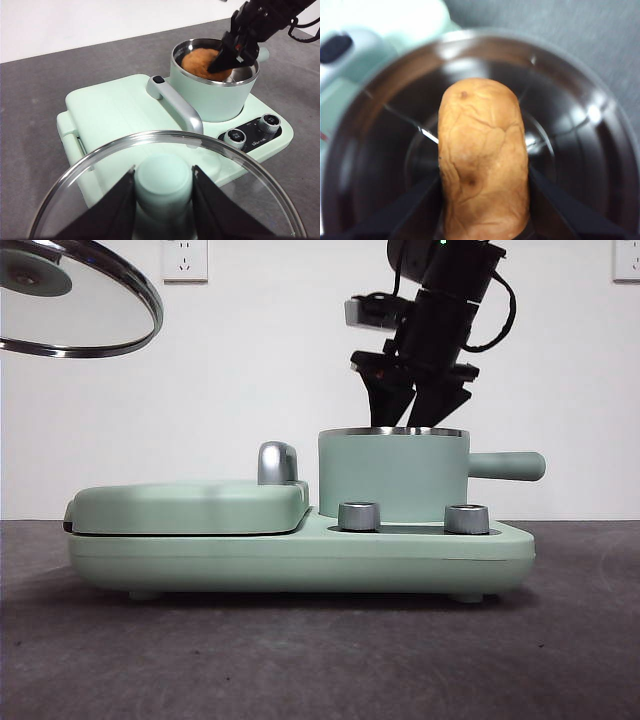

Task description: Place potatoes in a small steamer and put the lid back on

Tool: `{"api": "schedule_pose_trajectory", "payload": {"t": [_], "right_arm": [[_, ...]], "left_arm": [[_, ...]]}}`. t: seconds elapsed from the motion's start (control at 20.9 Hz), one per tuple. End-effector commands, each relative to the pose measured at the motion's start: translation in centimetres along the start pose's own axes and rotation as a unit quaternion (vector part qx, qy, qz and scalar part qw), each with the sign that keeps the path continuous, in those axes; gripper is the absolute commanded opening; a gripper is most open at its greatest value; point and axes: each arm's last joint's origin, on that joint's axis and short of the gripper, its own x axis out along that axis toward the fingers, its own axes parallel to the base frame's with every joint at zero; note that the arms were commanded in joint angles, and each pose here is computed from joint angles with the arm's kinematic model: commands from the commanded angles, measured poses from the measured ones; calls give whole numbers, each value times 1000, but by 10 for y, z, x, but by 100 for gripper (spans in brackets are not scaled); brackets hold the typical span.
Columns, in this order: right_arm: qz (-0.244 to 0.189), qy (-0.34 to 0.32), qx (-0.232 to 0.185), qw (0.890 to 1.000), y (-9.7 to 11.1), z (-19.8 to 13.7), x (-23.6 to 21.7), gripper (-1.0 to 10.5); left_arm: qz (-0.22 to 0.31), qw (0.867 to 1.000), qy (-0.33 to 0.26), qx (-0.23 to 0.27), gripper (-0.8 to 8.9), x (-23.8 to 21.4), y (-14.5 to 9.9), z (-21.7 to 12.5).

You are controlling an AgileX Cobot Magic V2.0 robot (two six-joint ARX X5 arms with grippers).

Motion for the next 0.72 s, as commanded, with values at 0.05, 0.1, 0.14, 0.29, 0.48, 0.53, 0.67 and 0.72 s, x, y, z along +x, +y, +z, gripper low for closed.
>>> {"api": "schedule_pose_trajectory", "payload": {"t": [0.05,0.1,0.14,0.29,0.48,0.53,0.67,0.72], "right_arm": [[3,4,-4,1000,0,3,8,204],[3,5,-4,1000,0,3,9,205],[3,5,-4,1000,0,3,9,204],[4,7,-3,1000,0,3,9,224],[11,0,-4,1000,0,4,5,398],[11,-4,-4,1000,1,4,-2,398],[5,-45,-9,999,4,10,-42,396],[4,-66,-11,998,5,11,-62,387]], "left_arm": [[0,1000,-25,7,14,-2,0,7],[0,1000,-25,7,15,-2,0,7],[0,1000,-25,7,15,-2,0,7],[0,1000,-25,7,15,-2,0,7],[0,1000,-25,7,15,-2,0,7],[0,1000,-25,7,14,-2,0,7],[0,1000,-24,7,15,-2,0,7],[0,1000,-24,7,15,-2,0,7]]}}
